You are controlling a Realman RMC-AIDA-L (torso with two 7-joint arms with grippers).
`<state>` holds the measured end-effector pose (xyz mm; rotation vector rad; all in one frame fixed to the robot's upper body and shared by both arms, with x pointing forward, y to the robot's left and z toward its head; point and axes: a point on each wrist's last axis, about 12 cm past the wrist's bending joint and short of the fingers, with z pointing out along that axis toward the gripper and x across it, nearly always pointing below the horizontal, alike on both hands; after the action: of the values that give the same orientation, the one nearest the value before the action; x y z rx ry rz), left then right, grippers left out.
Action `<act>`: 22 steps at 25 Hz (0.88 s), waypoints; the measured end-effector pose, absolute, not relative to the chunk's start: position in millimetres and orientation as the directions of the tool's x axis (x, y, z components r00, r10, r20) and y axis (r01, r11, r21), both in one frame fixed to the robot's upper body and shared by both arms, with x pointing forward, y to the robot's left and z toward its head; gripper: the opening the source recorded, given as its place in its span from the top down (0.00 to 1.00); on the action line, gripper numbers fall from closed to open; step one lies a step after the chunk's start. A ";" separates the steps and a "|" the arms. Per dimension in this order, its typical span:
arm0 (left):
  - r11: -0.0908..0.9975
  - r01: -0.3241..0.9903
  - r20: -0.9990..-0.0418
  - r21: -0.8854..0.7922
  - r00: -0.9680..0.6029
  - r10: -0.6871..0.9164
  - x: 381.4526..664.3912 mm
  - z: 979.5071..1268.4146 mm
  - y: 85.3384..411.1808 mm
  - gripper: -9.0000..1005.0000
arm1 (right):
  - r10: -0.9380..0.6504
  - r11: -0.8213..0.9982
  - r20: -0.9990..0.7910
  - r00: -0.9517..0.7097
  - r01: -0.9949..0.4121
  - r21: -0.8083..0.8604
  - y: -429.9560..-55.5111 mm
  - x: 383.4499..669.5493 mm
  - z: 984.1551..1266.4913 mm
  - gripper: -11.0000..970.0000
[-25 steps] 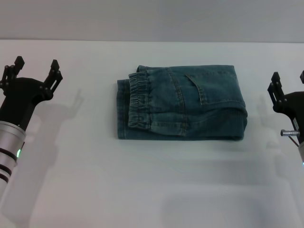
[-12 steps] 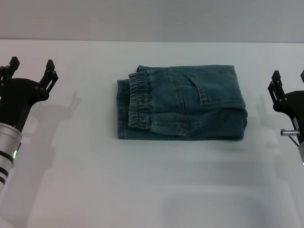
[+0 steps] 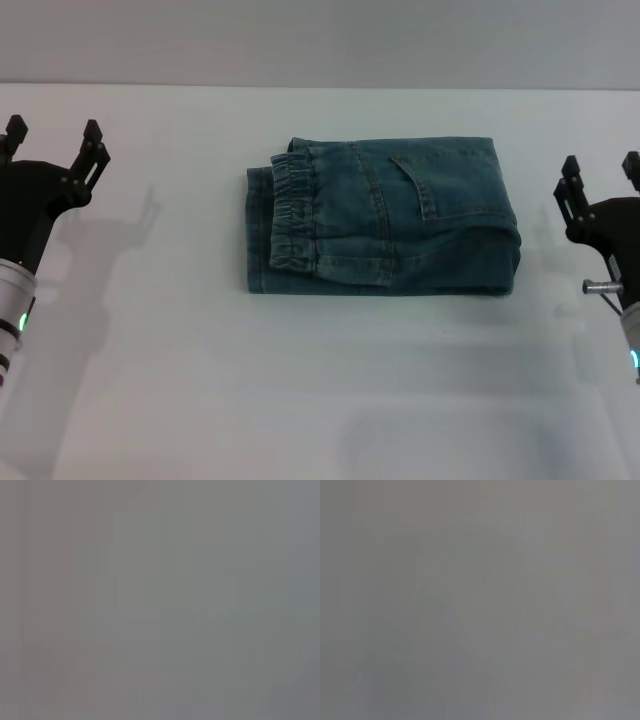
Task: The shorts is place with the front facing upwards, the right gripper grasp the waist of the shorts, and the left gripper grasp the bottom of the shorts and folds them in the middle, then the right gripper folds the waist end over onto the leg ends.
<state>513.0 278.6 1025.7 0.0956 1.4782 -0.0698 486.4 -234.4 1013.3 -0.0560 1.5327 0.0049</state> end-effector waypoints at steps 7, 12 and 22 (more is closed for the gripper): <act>0.994 0.109 -0.996 0.019 0.092 0.009 513.4 1025.9 277.2 0.14 | -0.025 0.997 -0.999 0.034 -0.073 -0.028 -226.4 483.3 1012.6 0.35; 0.993 0.117 -0.996 0.018 0.090 0.008 511.8 1025.2 275.8 0.14 | -0.019 0.996 -0.999 0.026 -0.086 -0.021 -223.1 482.5 1011.6 0.35; 0.993 0.113 -0.997 0.022 0.079 0.013 510.0 1022.9 277.5 0.14 | -0.005 0.995 -1.000 0.026 -0.103 -0.008 -217.6 481.8 1012.7 0.35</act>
<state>510.0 277.5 1022.9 0.1029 1.4906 -0.0749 481.8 -217.6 1012.7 -0.0858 1.5437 0.0754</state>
